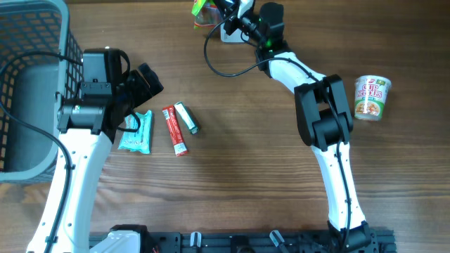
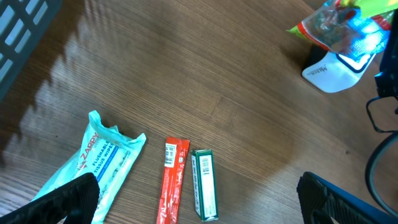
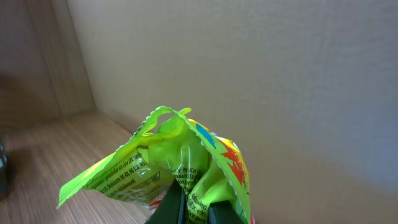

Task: Scan the item barcode
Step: 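Move the Haribo bag right and lay it beside the cup noodle, then reach the right gripper left and grasp the green box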

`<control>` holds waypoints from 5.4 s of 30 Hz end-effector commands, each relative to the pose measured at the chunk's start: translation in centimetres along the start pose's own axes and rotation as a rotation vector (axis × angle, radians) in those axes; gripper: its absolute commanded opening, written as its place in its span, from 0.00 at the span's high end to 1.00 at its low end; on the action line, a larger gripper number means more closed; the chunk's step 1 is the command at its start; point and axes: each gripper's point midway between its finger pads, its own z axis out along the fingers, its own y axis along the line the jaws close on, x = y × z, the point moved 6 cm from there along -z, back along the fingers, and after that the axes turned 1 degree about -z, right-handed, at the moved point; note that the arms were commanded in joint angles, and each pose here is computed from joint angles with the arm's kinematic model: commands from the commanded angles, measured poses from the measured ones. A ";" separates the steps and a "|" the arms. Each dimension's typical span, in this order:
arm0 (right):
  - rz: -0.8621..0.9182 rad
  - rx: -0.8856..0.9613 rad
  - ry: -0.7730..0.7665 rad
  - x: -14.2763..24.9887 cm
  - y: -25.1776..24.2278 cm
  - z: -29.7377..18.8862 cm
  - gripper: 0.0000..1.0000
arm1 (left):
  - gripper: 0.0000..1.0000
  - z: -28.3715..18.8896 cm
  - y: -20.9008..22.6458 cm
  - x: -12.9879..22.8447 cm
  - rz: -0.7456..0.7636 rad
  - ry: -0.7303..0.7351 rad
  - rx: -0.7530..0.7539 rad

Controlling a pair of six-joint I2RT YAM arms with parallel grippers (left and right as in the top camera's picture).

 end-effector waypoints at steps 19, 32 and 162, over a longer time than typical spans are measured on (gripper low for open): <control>0.461 0.017 0.332 -18.1 0.2 -10.2 0.96 | 0.00 -0.3 -0.2 -0.3 -0.011 -0.011 0.011; 0.511 0.651 1.153 -7.9 -1.2 -25.0 0.96 | 0.00 -0.3 -0.2 -0.3 -0.011 -0.011 0.011; 0.384 0.006 0.865 11.3 26.9 -14.5 0.51 | 0.00 -0.3 -0.2 -0.3 -0.011 -0.011 0.011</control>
